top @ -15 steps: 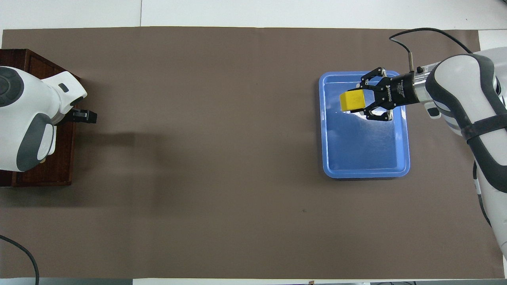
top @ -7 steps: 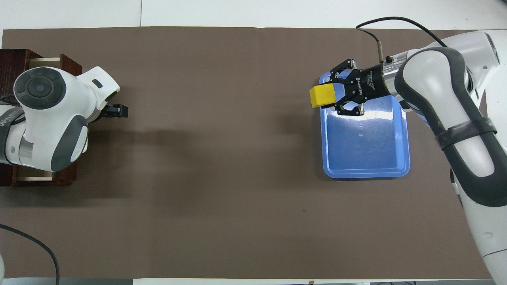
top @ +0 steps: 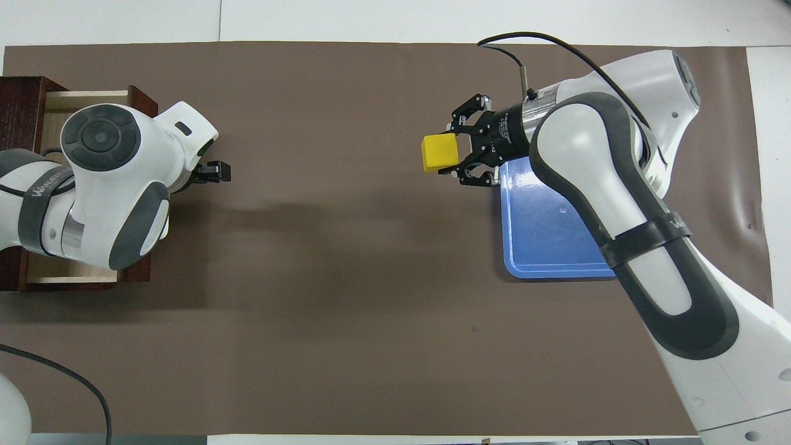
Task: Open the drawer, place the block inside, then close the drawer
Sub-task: 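Lift the yellow block with the right gripper toward the left gripper, then grasp the yellow block with the left gripper from the right gripper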
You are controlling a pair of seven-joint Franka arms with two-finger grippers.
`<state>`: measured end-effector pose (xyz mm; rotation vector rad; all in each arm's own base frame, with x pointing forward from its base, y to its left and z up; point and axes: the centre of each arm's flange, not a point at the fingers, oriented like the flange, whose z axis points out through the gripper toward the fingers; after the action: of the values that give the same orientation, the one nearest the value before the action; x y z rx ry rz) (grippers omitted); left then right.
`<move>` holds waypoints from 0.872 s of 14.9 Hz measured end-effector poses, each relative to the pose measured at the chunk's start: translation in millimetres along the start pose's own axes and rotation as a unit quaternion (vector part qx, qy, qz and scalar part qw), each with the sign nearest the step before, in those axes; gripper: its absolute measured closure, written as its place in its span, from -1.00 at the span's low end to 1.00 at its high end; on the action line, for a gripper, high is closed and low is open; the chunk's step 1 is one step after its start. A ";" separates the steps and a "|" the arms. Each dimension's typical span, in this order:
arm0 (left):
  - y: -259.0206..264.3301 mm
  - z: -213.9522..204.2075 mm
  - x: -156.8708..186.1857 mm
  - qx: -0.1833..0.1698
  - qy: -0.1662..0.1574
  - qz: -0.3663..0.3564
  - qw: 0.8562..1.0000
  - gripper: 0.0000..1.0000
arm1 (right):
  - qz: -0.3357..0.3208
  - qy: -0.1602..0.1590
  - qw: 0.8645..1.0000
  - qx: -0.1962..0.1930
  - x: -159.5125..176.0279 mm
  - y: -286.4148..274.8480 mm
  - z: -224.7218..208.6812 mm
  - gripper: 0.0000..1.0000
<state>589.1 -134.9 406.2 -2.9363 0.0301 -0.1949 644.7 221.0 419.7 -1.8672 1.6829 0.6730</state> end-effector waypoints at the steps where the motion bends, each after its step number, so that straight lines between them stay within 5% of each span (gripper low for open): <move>1: -0.2 -0.1 0.1 -0.001 0.000 -0.001 1.000 -1.00 | 0.012 -0.002 1.000 -0.003 -11.3 1.4 5.1 -0.10; 8: 17.6 -9.1 -0.8 -0.023 -0.006 -0.028 0.999 -1.00 | 0.045 -0.003 0.999 -0.005 -64.7 12.4 40.8 -0.10; 13: 9.0 -54.2 20.0 -0.017 -0.029 -0.047 0.998 -1.00 | 0.050 0.003 0.999 0.010 -92.6 14.4 78.2 -0.10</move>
<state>601.6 -154.9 459.6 -2.9773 -0.1133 -0.1252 620.2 340.5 424.1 -1.7833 1.7891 0.6879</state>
